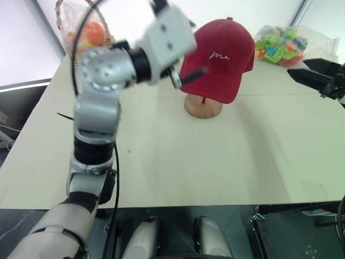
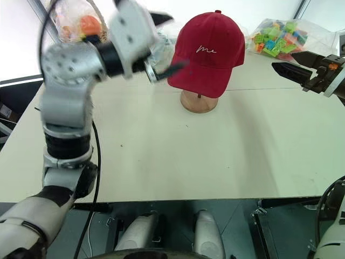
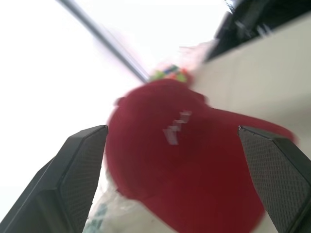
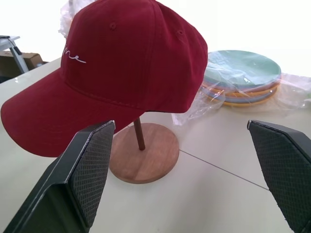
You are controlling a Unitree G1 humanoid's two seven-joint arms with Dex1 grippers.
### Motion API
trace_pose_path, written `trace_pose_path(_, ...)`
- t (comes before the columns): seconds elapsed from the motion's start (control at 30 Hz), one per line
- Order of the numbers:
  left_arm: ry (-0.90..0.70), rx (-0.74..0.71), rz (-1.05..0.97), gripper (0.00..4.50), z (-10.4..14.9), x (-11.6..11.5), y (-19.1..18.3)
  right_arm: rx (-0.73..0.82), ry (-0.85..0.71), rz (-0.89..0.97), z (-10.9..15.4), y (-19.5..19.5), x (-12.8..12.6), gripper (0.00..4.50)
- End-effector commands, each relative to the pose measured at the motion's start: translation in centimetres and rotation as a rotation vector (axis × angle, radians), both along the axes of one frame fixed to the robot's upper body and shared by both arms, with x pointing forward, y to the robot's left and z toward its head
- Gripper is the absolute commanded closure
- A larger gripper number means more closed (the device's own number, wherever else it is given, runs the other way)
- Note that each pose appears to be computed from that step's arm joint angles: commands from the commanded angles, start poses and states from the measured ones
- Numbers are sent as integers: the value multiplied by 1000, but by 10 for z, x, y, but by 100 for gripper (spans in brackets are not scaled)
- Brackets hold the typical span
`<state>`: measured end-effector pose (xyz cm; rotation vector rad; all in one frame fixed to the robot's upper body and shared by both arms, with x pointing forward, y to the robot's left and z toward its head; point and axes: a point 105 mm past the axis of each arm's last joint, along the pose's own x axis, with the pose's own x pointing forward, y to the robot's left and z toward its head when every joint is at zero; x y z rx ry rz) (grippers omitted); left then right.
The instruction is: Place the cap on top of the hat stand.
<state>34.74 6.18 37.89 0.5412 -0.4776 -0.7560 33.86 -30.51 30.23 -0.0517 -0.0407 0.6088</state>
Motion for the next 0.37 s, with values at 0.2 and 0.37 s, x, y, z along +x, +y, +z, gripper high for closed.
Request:
trace_pose_path(0.2,291,-335,302,4,-18,25,158,-10,-37,31,13,-3,-8,0)
trace_pose_path(0.37,421,-226,372,4,-80,6,189,-14,12,56,0,-4,-8,0)
